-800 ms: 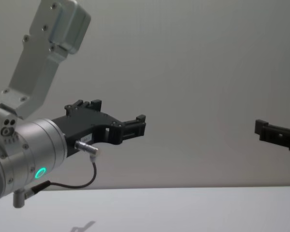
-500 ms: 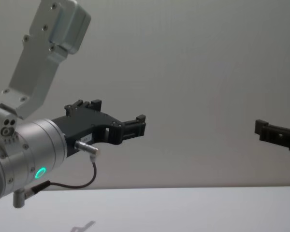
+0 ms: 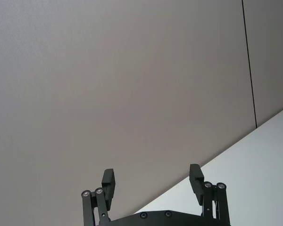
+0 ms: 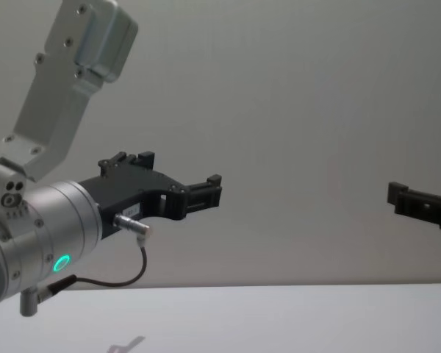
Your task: Use the one hand to pick up the stamp and affix it onto the A4 paper.
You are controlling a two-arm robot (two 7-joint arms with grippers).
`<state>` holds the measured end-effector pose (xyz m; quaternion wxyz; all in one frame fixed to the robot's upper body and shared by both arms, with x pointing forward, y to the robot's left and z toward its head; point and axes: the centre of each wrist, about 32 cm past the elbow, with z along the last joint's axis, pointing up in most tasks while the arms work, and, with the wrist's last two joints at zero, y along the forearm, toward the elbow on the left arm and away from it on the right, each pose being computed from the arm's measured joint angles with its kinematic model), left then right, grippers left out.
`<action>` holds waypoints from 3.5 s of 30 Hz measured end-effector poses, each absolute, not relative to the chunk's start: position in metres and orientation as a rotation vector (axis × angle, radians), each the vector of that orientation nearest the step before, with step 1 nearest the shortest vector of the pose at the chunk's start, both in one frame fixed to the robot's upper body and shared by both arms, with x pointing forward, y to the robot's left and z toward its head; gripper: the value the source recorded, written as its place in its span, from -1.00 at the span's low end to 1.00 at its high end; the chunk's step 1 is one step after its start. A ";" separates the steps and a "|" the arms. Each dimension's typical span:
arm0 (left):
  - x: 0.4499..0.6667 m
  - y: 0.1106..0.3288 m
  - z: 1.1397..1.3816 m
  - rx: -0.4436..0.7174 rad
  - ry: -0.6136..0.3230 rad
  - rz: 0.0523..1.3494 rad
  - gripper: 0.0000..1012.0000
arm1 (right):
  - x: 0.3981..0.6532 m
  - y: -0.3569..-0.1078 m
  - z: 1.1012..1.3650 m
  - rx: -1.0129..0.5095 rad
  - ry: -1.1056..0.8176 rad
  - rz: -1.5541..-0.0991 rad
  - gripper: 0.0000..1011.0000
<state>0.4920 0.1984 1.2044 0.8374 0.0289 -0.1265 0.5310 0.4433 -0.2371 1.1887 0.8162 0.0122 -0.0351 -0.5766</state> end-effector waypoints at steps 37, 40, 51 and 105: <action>0.492 0.198 1.204 0.061 -0.268 1.124 0.98 | 0.433 -0.255 1.199 0.014 -0.084 -1.238 0.98; 0.492 0.198 1.204 0.061 -0.268 1.124 0.98 | 0.428 -0.261 1.199 0.005 -0.073 -1.246 0.98; 0.492 0.198 1.204 0.061 -0.268 1.124 0.98 | 0.415 -0.279 1.192 -0.039 -0.023 -1.289 0.98; 0.492 0.198 1.204 0.061 -0.268 1.124 0.98 | 0.414 -0.327 1.154 -0.241 0.181 -1.333 0.98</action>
